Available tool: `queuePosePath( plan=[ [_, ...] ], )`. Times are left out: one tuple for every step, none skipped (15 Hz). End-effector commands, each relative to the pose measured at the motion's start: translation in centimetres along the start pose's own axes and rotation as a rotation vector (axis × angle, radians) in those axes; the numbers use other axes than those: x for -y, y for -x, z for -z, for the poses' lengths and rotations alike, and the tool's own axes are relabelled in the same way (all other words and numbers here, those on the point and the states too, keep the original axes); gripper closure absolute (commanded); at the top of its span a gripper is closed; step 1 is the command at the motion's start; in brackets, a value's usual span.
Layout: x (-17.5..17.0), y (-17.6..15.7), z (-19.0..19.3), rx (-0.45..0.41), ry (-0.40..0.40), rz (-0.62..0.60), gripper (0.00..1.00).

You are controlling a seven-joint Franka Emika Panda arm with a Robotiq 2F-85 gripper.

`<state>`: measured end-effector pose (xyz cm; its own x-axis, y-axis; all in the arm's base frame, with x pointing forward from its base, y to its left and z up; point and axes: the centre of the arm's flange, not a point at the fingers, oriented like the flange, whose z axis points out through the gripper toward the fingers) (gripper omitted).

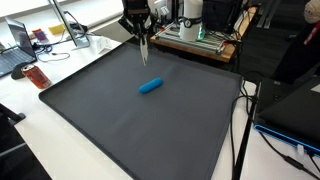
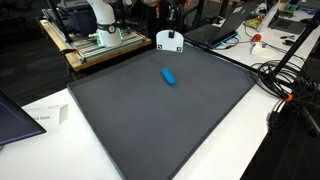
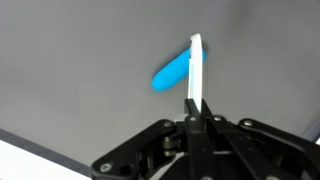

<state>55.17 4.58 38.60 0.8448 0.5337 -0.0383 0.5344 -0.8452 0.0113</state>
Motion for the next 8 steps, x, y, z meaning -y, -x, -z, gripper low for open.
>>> queuePosePath(
  plan=[
    [-0.7,-1.0,1.9,-0.009,0.016,0.201,0.99],
    [-0.8,-1.2,2.0,-0.010,0.024,0.255,0.99],
    [-0.7,-1.6,1.9,0.011,0.029,0.305,0.99],
    [-0.5,-1.9,1.7,0.030,0.028,0.352,0.99],
    [-0.2,-2.4,1.3,0.060,0.046,0.392,0.99],
    [0.2,-2.8,1.1,0.069,0.053,0.443,0.99],
    [0.2,-1.5,1.2,0.029,0.032,0.353,0.96],
    [0.5,-1.8,0.9,0.039,0.036,0.383,0.96]
  ],
)
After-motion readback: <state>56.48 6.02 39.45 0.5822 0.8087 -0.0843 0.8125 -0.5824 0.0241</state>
